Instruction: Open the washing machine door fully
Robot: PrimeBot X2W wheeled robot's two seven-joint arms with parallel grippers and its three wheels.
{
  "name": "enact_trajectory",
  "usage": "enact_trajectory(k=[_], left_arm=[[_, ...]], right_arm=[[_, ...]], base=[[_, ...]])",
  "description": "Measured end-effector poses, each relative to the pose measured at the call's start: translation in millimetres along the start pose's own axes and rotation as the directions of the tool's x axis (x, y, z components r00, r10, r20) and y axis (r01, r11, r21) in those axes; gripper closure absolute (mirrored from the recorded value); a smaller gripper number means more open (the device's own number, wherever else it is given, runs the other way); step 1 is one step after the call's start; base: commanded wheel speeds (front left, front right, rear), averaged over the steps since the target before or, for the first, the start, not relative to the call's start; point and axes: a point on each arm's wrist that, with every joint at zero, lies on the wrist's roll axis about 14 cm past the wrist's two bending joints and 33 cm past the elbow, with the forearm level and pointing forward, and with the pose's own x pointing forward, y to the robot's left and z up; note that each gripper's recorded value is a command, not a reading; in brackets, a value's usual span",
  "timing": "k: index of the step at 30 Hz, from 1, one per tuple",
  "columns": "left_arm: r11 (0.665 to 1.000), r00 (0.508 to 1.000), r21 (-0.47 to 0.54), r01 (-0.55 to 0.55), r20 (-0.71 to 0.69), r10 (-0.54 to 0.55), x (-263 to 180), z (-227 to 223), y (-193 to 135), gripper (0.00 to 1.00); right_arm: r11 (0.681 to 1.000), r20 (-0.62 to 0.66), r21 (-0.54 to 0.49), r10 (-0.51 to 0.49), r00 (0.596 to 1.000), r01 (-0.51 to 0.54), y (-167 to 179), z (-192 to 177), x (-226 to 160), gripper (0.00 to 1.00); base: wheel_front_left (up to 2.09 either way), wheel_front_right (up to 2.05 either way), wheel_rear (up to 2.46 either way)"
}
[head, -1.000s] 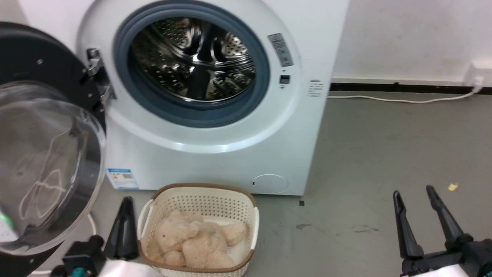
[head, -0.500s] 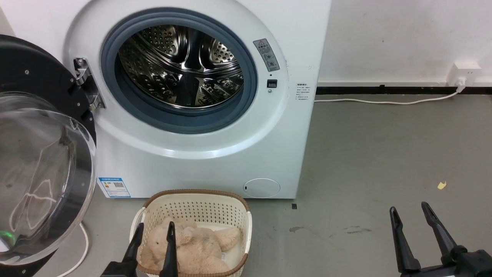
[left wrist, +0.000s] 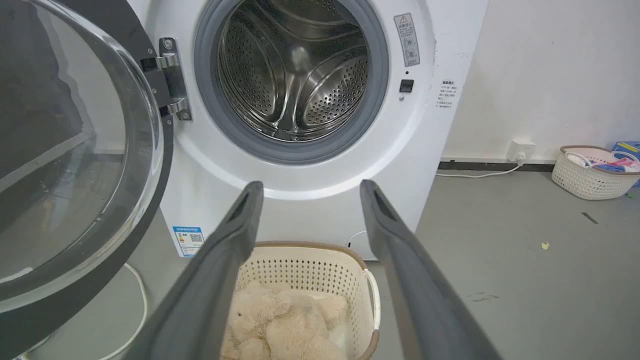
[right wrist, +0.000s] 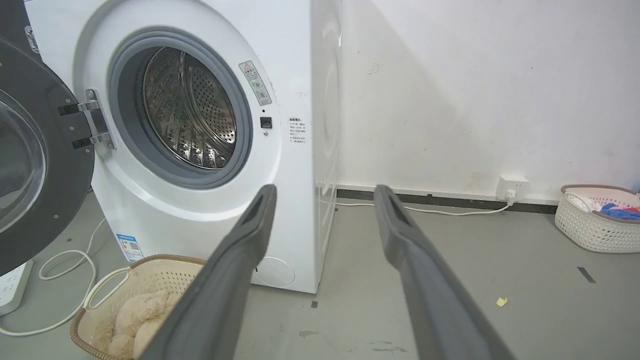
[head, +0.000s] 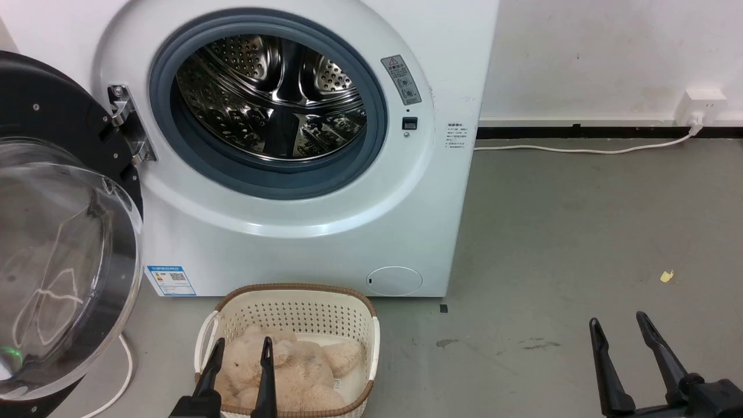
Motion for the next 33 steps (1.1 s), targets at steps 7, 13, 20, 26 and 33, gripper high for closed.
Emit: enact_trajectory(k=[7,13,20,26,33], left_arm=[[1.000,1.000,-0.001,-0.003,0.002,0.003,0.0,0.9,0.0,1.00],[1.000,1.000,0.000,-0.001,-0.008,0.001,0.5,-0.6,0.2,1.00],[1.000,1.000,0.007,-0.003,-0.020,0.003,1.6,-2.1,1.8,1.00],[1.000,1.000,0.012,-0.002,-0.026,0.003,3.2,-2.3,3.4,1.00],[1.000,0.999,0.017,0.001,-0.036,-0.001,4.8,-3.0,3.8,1.00]], right_arm=[[1.000,-0.001,0.001,0.004,1.000,-0.004,1.2,-0.4,0.8,1.00],[1.000,-0.013,0.001,0.005,1.000,-0.005,1.6,-2.4,1.2,1.00],[1.000,-0.028,0.002,0.008,1.000,-0.008,2.7,-4.7,2.0,1.00],[1.000,-0.042,0.001,0.013,0.999,-0.013,4.3,-7.2,2.2,1.00],[1.000,-0.059,-0.004,0.019,0.998,-0.019,5.9,-10.0,2.8,1.00]], base=[[0.00,0.00,0.00],[0.00,0.00,0.00],[0.00,0.00,0.00],[0.00,0.00,0.00],[0.00,0.00,0.00]])
